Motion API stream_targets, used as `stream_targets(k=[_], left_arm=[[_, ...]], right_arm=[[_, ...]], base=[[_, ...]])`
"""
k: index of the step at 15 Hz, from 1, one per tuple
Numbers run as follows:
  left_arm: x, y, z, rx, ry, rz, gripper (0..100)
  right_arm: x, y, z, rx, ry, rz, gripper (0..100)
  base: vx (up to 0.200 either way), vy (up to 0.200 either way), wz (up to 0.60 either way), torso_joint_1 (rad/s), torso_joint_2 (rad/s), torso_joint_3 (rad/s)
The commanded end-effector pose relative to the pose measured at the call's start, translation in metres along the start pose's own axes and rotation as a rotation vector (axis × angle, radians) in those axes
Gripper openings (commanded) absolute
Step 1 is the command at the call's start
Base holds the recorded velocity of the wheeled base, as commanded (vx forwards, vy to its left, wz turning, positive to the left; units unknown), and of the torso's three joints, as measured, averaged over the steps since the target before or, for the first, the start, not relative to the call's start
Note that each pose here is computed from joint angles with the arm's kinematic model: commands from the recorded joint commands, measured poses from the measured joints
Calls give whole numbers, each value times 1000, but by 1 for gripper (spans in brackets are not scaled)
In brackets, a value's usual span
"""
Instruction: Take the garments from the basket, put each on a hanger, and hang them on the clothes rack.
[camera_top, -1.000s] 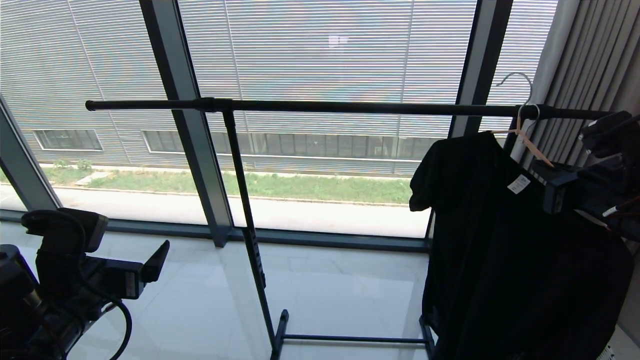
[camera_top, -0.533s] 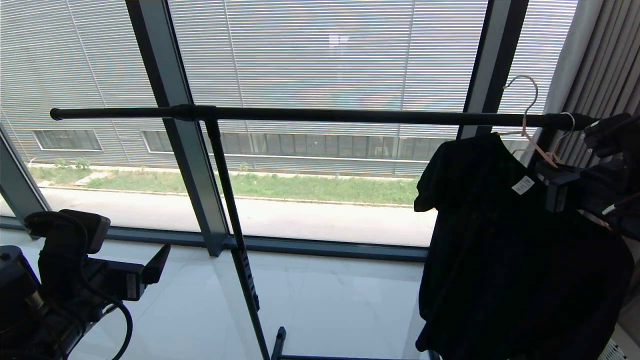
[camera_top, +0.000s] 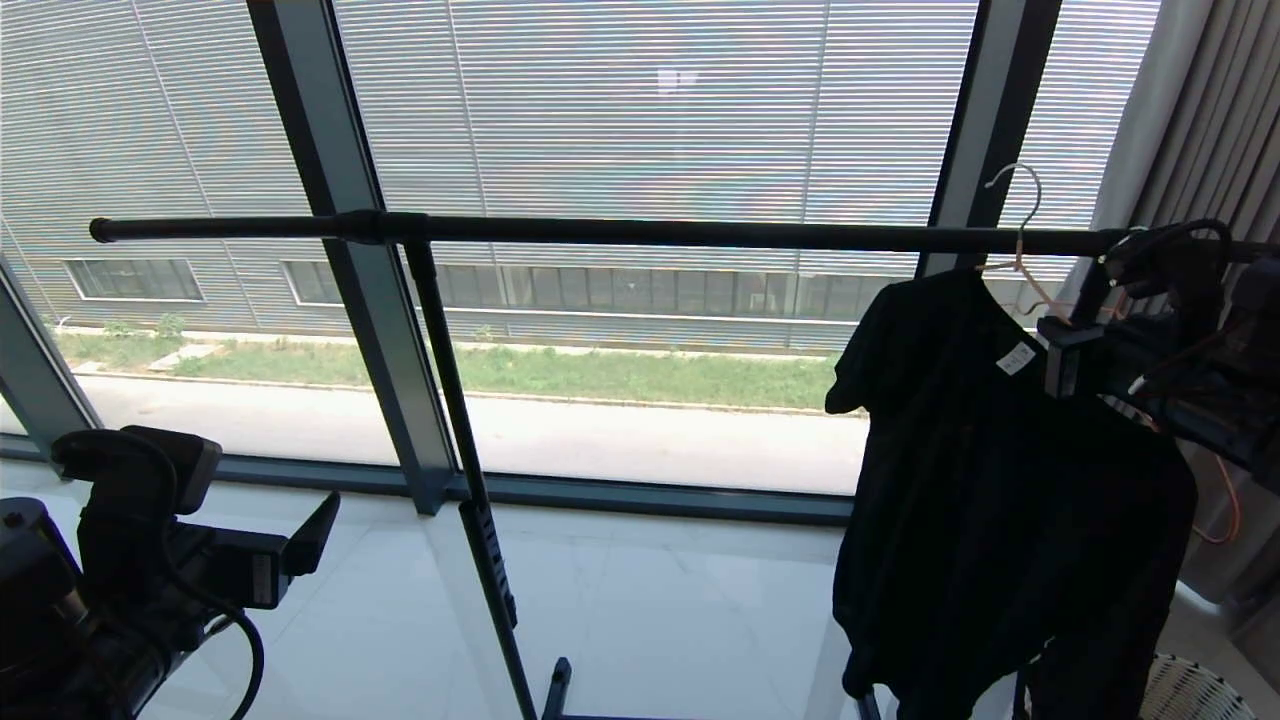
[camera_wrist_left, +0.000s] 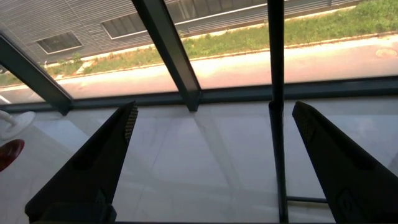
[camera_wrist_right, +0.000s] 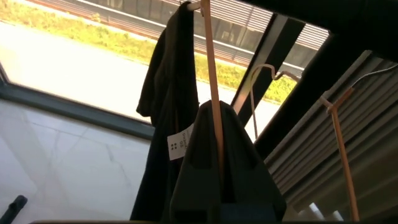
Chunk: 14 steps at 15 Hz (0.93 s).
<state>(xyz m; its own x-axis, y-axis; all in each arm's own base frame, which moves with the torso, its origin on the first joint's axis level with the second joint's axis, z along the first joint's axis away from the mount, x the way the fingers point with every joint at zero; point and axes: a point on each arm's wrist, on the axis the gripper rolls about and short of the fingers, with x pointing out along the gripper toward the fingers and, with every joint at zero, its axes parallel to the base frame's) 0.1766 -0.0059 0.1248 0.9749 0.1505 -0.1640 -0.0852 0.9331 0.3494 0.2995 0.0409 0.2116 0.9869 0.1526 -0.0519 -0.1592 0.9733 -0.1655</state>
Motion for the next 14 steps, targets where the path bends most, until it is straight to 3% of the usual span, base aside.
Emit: stream_targets(k=[1, 5, 14], left_arm=[[-1, 0, 0, 0, -2, 4, 100], [-4, -1, -3, 4, 10, 0, 100], [-4, -1, -3, 5, 10, -3, 100]], right_arm=[[22, 3, -18, 1, 57, 6, 0], [28, 8, -31, 1, 101, 20, 0], [20, 28, -38, -7, 136, 55, 0]], base=[[0, 0, 0, 0, 0, 0], [0, 0, 0, 0, 0, 0], [0, 0, 0, 0, 0, 0]])
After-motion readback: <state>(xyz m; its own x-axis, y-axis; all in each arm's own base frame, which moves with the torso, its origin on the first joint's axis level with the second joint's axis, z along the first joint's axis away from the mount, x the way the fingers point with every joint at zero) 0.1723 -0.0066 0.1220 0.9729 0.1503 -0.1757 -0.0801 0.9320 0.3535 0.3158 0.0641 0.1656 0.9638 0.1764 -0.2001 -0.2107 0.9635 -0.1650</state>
